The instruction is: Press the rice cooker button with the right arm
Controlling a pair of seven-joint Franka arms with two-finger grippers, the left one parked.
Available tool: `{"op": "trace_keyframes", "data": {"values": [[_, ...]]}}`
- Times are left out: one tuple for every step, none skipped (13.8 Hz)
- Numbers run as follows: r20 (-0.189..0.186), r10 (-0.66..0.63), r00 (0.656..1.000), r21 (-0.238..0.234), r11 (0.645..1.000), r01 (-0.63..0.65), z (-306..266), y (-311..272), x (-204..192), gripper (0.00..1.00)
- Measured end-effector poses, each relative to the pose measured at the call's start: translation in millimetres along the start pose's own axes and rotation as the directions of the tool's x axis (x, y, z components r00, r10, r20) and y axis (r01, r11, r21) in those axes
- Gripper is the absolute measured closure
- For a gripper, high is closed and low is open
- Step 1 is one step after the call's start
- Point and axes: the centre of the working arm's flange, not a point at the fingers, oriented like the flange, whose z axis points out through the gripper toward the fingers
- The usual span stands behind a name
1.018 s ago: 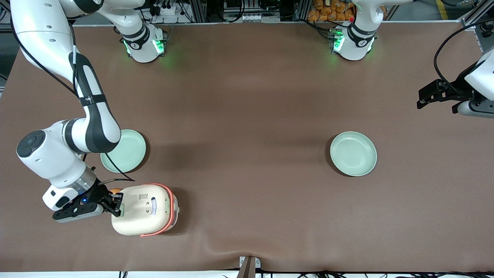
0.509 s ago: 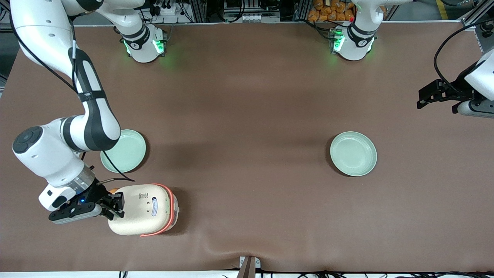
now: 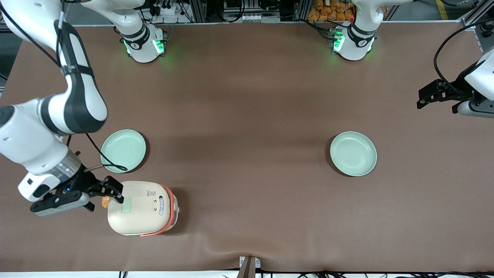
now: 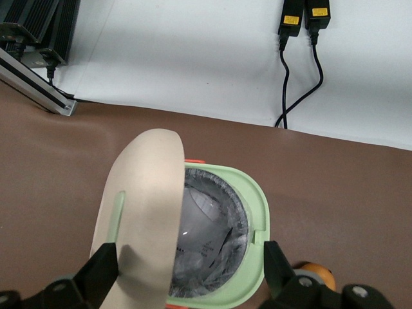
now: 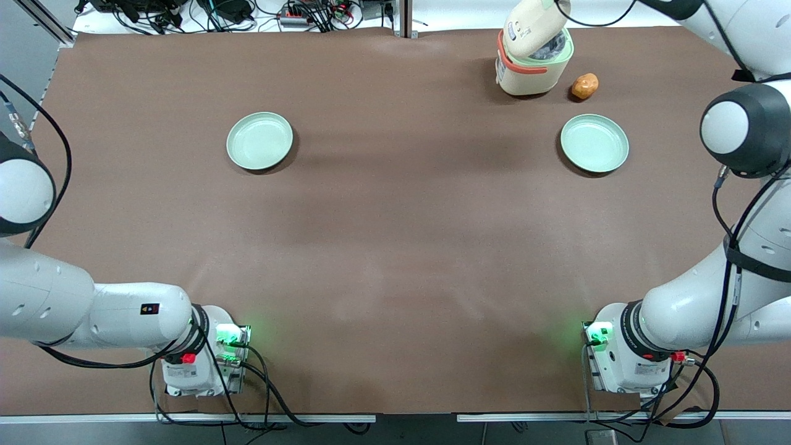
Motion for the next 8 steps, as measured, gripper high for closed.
{"op": "trace_keyframes", "data": {"values": [[0.017, 0.012, 1.0, 0.005, 1.0, -0.012, -11, -4, 0, 0.0], [0.03, 0.022, 0.999, 0.008, 1.0, -0.022, -23, -7, 0, 0.0], [0.049, 0.032, 0.998, 0.011, 0.999, -0.032, -35, -11, 0, 0.0], [0.076, 0.039, 0.996, 0.015, 0.999, -0.04, -47, -15, -3, 0.0], [0.108, 0.044, 0.993, 0.017, 0.999, -0.046, -59, -18, -6, 0.0], [0.144, 0.054, 0.988, 0.019, 0.998, -0.057, -72, -21, -11, 0.0], [0.187, 0.06, 0.981, 0.02, 0.998, -0.064, -87, -23, -17, 0.0], [0.233, 0.063, 0.97, 0.021, 0.997, -0.07, -103, -27, -24, 0.0]]}}
